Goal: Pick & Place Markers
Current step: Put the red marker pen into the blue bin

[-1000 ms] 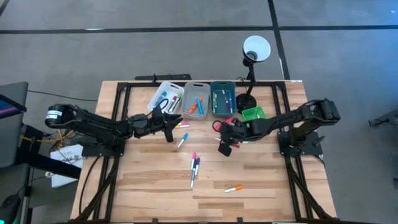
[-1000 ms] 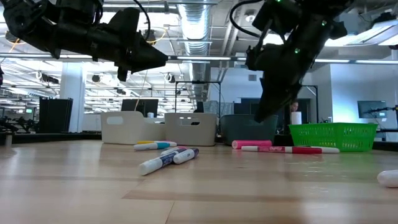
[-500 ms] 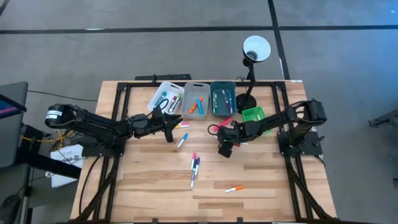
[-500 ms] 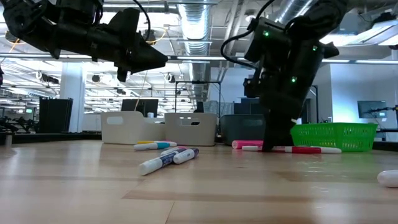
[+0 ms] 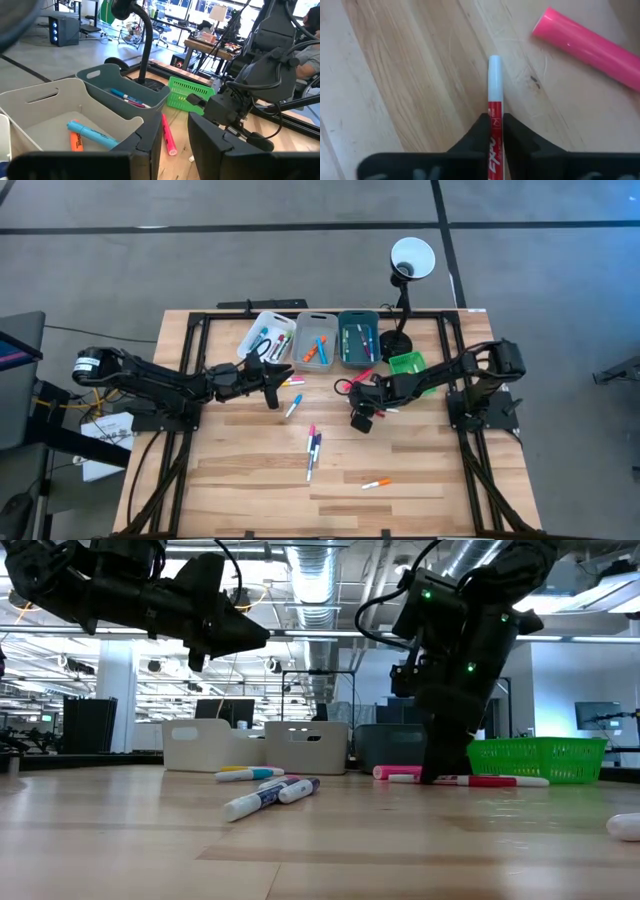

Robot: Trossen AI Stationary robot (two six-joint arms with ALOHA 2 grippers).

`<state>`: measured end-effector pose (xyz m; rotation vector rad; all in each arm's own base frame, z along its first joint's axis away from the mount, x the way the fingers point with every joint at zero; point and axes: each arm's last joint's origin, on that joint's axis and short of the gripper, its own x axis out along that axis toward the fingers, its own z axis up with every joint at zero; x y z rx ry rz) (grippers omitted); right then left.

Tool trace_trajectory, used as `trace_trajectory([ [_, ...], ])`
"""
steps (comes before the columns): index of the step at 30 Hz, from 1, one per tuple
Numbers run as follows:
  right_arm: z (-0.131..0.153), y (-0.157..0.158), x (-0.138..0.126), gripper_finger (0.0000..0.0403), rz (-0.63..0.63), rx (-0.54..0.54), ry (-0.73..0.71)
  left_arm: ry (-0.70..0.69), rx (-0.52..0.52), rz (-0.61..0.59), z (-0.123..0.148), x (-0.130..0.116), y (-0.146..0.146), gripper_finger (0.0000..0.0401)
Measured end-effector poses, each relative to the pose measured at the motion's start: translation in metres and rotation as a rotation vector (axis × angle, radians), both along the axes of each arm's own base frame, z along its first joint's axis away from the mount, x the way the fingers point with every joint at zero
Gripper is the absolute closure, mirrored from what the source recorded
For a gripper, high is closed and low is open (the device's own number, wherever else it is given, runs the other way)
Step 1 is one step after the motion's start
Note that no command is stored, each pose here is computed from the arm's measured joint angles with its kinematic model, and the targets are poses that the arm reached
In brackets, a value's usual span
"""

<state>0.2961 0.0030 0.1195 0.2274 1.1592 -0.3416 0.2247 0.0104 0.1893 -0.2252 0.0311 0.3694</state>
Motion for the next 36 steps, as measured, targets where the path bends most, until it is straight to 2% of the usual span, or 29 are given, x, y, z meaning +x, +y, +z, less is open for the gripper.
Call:
trace_trajectory([
  [3,0.0,0.0,0.0,0.0387,-0.001,0.0,-0.004,0.0,0.0,0.0,0.0,0.0,0.0,0.0311],
  [7,0.008,0.0,0.005,0.037,-0.001,0.0,-0.002,0.0,0.0,0.0,0.0,0.0,0.0,0.0311],
  [11,0.036,-0.006,0.014,0.0376,-0.016,-0.051,-0.072,0.0,0.0,0.0,0.0,0.0,0.0,0.0311],
  [15,0.061,-0.022,0.016,0.039,-0.091,-0.122,-0.146,-0.001,-0.003,0.0,0.0,0.0,0.0,0.0311],
  [19,0.091,-0.045,0.013,0.0385,-0.21,-0.186,-0.251,0.002,-0.003,-0.001,0.0,0.0,0.0,0.0311],
  [23,0.11,-0.072,0.003,0.037,-0.327,-0.242,-0.317,0.003,-0.003,-0.001,0.0,0.0,0.0,0.0311],
  [26,0.122,-0.094,-0.002,0.0376,-0.407,-0.259,-0.394,0.003,-0.003,-0.001,0.0,0.0,0.0,0.0311],
  [31,0.118,-0.133,-0.003,0.039,-0.501,-0.254,-0.457,0.003,-0.003,-0.001,0.0,0.0,0.0,0.0311],
  [36,0.083,-0.164,0.0,0.0379,-0.571,-0.203,-0.392,0.003,-0.003,-0.001,0.0,0.0,0.0,0.0311],
])
